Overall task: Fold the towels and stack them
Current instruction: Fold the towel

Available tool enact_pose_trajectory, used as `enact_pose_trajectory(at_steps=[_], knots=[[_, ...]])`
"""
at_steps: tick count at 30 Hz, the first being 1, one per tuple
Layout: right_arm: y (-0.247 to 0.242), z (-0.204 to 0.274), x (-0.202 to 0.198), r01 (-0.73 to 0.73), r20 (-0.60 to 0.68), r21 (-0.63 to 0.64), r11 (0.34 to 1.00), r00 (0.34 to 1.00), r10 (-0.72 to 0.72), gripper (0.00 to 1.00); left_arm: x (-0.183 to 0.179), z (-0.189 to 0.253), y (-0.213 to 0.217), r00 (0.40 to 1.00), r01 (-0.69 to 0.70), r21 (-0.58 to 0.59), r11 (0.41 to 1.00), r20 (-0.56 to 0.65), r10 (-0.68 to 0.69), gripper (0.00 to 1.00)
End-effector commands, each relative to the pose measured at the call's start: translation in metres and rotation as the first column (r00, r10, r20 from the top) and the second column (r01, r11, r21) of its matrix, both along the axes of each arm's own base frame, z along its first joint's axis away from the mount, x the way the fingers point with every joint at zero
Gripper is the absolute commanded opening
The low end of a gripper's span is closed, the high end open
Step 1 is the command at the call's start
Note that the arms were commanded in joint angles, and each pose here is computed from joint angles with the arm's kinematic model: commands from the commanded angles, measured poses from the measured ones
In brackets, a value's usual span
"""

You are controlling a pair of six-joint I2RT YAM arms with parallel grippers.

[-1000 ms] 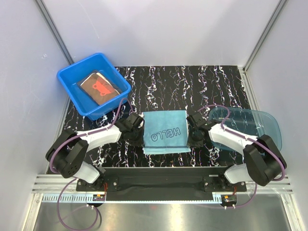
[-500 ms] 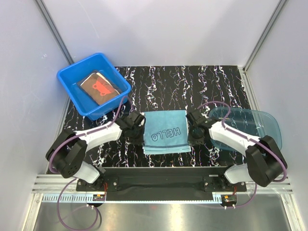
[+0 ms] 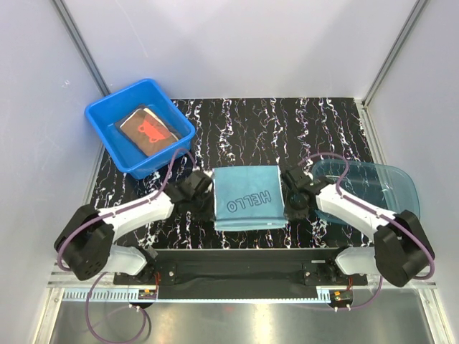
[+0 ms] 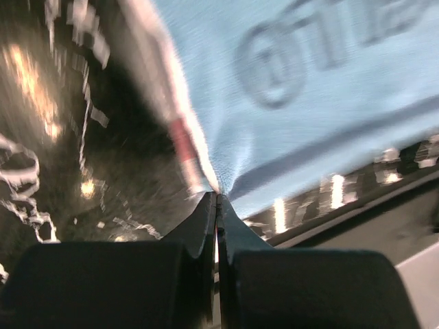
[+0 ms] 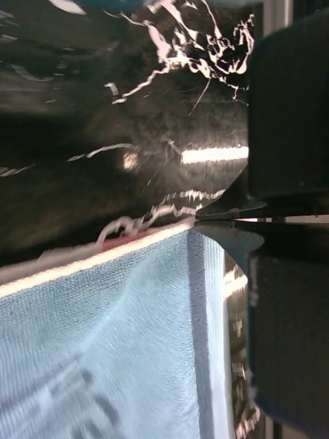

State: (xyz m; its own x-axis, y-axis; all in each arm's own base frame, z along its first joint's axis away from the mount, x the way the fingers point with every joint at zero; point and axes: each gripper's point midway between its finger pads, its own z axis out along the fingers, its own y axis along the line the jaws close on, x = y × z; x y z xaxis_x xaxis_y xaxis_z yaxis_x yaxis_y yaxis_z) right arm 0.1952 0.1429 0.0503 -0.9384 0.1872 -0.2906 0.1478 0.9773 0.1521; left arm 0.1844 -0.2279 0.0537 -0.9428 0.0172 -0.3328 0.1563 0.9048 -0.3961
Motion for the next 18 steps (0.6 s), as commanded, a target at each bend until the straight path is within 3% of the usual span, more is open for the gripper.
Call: enact_pose_trajectory(at_steps=[1, 13, 17, 18], knots=[[-0.006, -0.022, -0.01, 0.043, -0.045, -0.029, 0.999, 0.998, -0.044, 0.0, -0.008, -0.021, 0.001, 0.999, -0.016, -0.002, 1.0, -0.034, 0.016, 0.0], [0.003, -0.031, -0.013, 0.045, -0.057, 0.024, 0.999, 0.997, -0.043, 0.0, -0.018, -0.041, 0.006, 0.999, -0.006, 0.004, 1.0, -0.047, 0.006, 0.0], [0.005, -0.032, -0.014, 0.054, -0.054, 0.04, 0.998, 0.997, -0.052, 0.0, -0.007, -0.019, 0.007, 1.0, -0.017, 0.017, 1.0, 0.01, 0.017, 0.0], [0.005, -0.033, -0.015, 0.053, -0.058, 0.037, 0.998, 0.997, -0.051, 0.0, -0.005, -0.01, 0.007, 0.999, -0.021, 0.009, 1.0, 0.032, 0.021, 0.04]])
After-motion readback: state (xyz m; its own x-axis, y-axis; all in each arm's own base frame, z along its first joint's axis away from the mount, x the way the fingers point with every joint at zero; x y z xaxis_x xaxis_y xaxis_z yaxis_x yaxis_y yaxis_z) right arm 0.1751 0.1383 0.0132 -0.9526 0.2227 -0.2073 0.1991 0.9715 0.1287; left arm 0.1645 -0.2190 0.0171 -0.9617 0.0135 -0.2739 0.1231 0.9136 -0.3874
